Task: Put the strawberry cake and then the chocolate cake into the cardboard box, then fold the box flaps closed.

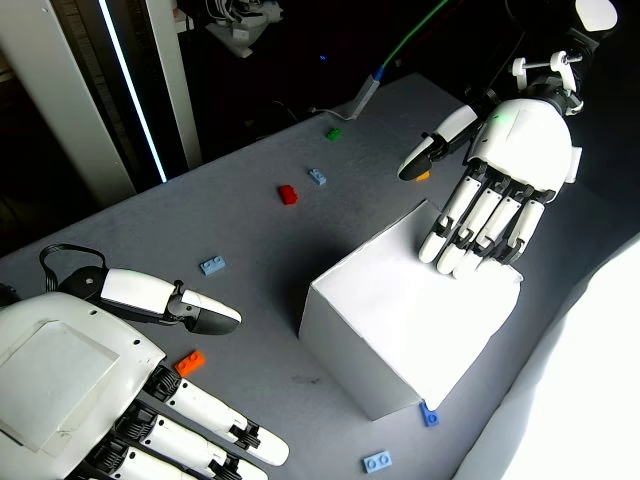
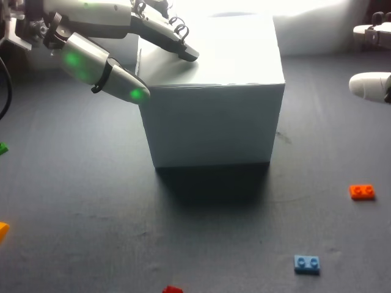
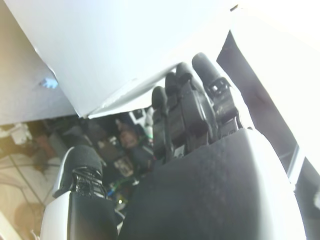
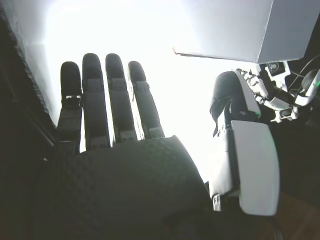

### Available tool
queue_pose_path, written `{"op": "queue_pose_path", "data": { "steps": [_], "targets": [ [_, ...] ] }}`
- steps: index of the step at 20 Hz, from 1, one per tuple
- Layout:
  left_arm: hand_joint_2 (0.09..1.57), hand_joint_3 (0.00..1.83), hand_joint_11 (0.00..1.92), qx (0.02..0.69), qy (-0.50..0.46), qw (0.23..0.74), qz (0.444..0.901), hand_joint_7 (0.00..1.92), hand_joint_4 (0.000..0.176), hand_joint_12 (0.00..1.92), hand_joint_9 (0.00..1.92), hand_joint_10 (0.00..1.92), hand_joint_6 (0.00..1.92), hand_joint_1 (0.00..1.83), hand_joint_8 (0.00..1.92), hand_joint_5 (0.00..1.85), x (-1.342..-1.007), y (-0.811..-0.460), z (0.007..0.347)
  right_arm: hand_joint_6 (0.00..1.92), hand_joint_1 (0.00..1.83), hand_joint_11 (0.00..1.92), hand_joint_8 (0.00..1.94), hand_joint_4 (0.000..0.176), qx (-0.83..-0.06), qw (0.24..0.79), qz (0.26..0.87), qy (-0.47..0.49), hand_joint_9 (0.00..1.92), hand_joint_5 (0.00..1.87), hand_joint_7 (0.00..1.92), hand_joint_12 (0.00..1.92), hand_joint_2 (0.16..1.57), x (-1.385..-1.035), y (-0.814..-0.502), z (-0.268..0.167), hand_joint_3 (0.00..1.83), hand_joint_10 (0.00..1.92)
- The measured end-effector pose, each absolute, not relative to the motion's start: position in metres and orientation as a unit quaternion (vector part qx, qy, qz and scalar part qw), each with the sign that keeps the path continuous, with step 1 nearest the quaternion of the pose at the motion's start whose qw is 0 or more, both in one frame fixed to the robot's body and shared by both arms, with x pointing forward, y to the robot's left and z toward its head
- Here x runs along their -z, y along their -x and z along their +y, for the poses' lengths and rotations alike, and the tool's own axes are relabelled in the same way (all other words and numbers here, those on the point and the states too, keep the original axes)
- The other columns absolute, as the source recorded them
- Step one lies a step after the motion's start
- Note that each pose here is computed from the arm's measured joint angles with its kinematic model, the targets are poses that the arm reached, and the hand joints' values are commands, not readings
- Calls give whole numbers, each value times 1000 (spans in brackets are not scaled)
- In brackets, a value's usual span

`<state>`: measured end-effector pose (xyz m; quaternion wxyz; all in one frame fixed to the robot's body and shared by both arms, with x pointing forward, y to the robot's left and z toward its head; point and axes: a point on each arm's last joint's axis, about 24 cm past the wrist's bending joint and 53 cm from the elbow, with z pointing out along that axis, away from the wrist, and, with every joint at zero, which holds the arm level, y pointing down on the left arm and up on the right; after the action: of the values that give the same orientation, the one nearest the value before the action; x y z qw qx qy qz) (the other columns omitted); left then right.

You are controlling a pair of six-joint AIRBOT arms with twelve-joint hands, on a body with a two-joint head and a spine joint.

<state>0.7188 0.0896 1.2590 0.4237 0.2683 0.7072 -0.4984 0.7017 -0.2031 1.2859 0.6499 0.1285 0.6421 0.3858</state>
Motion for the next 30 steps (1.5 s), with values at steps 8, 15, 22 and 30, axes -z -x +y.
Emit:
{"op": "queue_pose_path", "data": {
  "steps": [8,15,22,30],
  "targets": [
    [1171,0,0,486,-279,431,707,396,5,1247,460,5,6,195,5,364,-1266,-712,99,2,67,0,2,0,-386,650,642,-128,367,283,348,910,1154,-1286,-702,-203,0,4],
    [1175,1,0,468,-262,449,714,400,0,1247,455,1,4,178,3,369,-1276,-709,141,0,56,0,0,0,-385,650,643,-127,358,267,335,892,1150,-1285,-702,-203,0,0],
    [1185,2,0,449,-238,462,726,489,0,1310,515,20,9,159,17,403,-1279,-703,191,26,13,0,23,0,-384,649,644,-127,428,357,427,958,1142,-1283,-702,-203,0,20],
    [1192,1,128,421,-261,439,749,864,0,1718,574,1182,112,184,618,925,-1256,-668,213,66,0,331,39,0,-384,649,644,-126,801,981,1043,1553,1181,-1284,-702,-203,0,581]
  ]
}}
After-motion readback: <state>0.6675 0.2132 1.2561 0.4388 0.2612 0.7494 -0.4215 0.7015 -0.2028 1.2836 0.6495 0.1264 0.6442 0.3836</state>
